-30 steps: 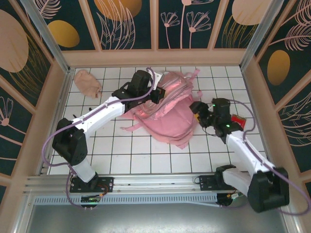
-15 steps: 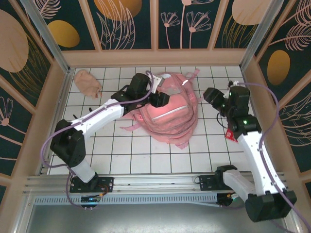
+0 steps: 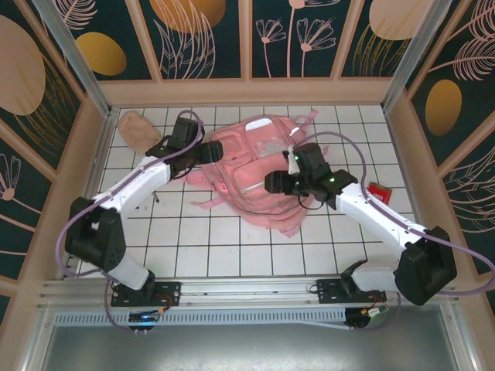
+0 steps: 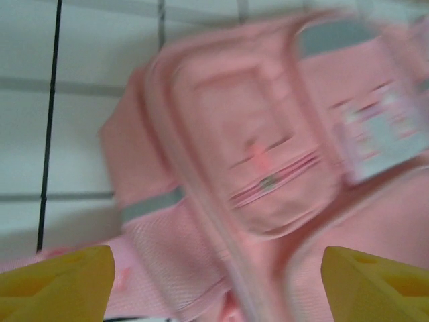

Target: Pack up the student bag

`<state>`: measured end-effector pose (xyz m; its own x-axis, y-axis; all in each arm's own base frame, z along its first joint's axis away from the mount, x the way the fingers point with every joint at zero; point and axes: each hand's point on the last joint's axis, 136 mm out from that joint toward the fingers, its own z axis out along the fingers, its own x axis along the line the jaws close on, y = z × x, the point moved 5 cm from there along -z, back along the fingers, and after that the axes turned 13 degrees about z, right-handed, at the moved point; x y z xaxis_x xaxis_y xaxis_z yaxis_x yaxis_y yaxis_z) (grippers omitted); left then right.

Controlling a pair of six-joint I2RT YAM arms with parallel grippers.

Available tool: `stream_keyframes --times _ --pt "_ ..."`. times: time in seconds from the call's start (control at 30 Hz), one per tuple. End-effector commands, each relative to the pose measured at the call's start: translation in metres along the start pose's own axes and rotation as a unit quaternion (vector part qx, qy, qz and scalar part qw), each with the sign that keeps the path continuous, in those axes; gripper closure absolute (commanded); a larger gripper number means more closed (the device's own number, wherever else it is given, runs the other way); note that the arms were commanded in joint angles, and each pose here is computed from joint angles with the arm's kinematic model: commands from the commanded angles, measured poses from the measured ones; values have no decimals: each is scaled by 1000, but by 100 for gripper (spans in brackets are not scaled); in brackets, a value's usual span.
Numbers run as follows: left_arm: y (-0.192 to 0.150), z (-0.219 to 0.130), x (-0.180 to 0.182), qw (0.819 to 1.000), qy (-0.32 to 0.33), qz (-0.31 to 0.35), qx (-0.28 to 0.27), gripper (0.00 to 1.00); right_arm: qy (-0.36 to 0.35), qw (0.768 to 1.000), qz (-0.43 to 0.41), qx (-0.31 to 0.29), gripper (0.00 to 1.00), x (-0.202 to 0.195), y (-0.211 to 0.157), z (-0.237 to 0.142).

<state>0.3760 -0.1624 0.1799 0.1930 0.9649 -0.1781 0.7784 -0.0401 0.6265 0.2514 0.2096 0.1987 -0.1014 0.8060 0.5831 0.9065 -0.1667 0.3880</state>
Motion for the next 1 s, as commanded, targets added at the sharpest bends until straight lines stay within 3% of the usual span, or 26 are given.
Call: stream_keyframes --times 0.0,0.1,0.17,0.33,0.47,0.77,0.97 --pt "-32 29 2 997 -14 -36 65 18 -24 1000 -10 8 39 -11 -14 15" --pt "-44 61 6 995 -3 -41 86 22 -37 999 -4 26 39 -21 -25 31" --pt "-49 76 8 994 5 -39 99 30 -45 999 3 29 39 -26 -28 40" --pt "-62 83 0 990 -34 -51 127 66 -115 993 19 -2 40 -55 -4 58" --pt "-65 59 -17 984 -94 -100 115 97 -103 994 37 -13 40 -77 34 68" --pt "-73 18 -74 973 -163 -117 114 100 -77 995 22 -55 39 -104 117 91" --pt "-58 5 -81 965 -177 -174 84 100 -53 990 6 -133 37 -76 118 28"
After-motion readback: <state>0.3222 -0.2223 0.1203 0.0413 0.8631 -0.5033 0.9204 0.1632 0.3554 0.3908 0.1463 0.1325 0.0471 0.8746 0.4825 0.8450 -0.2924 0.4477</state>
